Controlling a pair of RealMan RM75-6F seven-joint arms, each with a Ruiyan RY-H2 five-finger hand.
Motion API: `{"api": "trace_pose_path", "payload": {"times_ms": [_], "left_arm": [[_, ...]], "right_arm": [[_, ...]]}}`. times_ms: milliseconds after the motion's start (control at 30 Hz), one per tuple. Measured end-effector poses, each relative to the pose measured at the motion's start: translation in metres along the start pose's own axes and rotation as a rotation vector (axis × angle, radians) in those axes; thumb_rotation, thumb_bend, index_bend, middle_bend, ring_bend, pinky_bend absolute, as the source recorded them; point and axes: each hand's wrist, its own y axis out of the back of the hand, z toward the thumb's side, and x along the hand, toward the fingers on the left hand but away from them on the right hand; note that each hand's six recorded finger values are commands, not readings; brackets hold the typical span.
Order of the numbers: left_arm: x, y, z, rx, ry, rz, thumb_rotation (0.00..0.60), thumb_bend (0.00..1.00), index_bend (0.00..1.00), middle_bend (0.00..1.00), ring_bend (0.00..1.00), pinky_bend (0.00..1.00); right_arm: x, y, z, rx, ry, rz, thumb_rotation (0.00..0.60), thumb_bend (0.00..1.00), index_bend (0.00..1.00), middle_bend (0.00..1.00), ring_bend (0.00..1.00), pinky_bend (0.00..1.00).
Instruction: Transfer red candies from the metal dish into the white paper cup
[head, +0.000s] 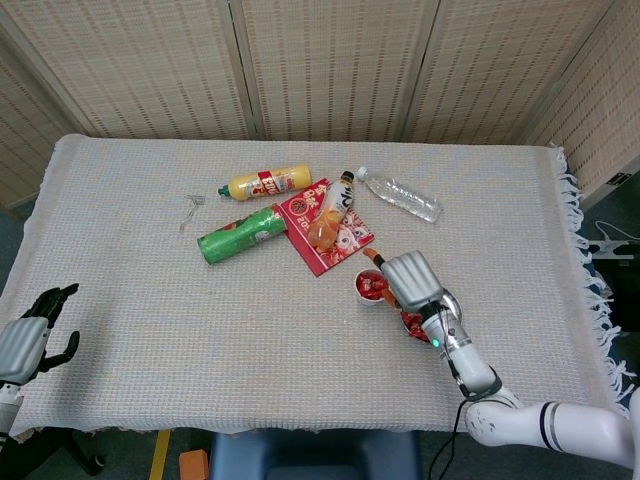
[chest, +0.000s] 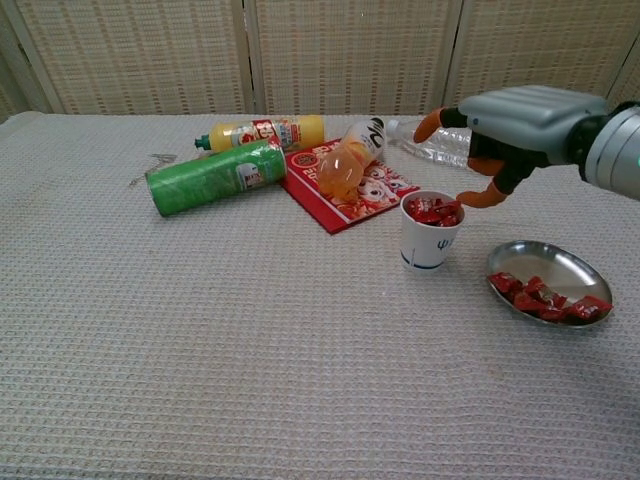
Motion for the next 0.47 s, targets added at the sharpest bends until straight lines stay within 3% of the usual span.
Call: {"api": "trace_pose_path", "payload": {"times_ms": [33,100,167,233,300,367,467], "left_arm": [[-0.001,0.001,0.001,-0.001,-0.003,0.005,0.600,0.51,0.02,0.10,0.06,0.29],[-0.003,0.003,0.003,0.001,-0.014,0.019,0.600,0.51,0.01,0.08,0.06,0.29],[-0.004,0.005,0.007,0.004,-0.028,0.042,0.600,0.50,0.00,0.05,0.04,0.28],[-0.006,0.007,0.011,0.009,-0.046,0.069,0.600,0.49,0.00,0.02,0.01,0.26],[-0.010,0.010,0.015,0.018,-0.069,0.106,0.600,0.48,0.00,0.01,0.00,0.23],[-0.013,0.012,0.019,0.029,-0.088,0.143,0.600,0.47,0.00,0.00,0.00,0.20],[-0.019,0.013,0.021,0.049,-0.101,0.182,0.600,0.46,0.00,0.00,0.00,0.19]], "right_arm": [[0.007,0.001,-0.006,0.006,-0.012,-0.022,0.600,0.24,0.04,0.49,0.44,0.86],[0.027,0.000,-0.024,0.029,-0.060,-0.063,0.600,0.24,0.00,0.27,0.21,0.62],[0.054,-0.006,-0.048,0.053,-0.140,-0.091,0.600,0.24,0.00,0.14,0.07,0.41],[0.083,-0.015,-0.070,0.071,-0.228,-0.107,0.600,0.24,0.00,0.08,0.01,0.25],[0.121,-0.025,-0.093,0.090,-0.331,-0.123,0.600,0.24,0.00,0.06,0.00,0.15],[0.157,-0.035,-0.112,0.103,-0.414,-0.136,0.600,0.24,0.00,0.04,0.00,0.06],[0.193,-0.044,-0.128,0.103,-0.471,-0.133,0.600,0.24,0.00,0.02,0.00,0.01]]}}
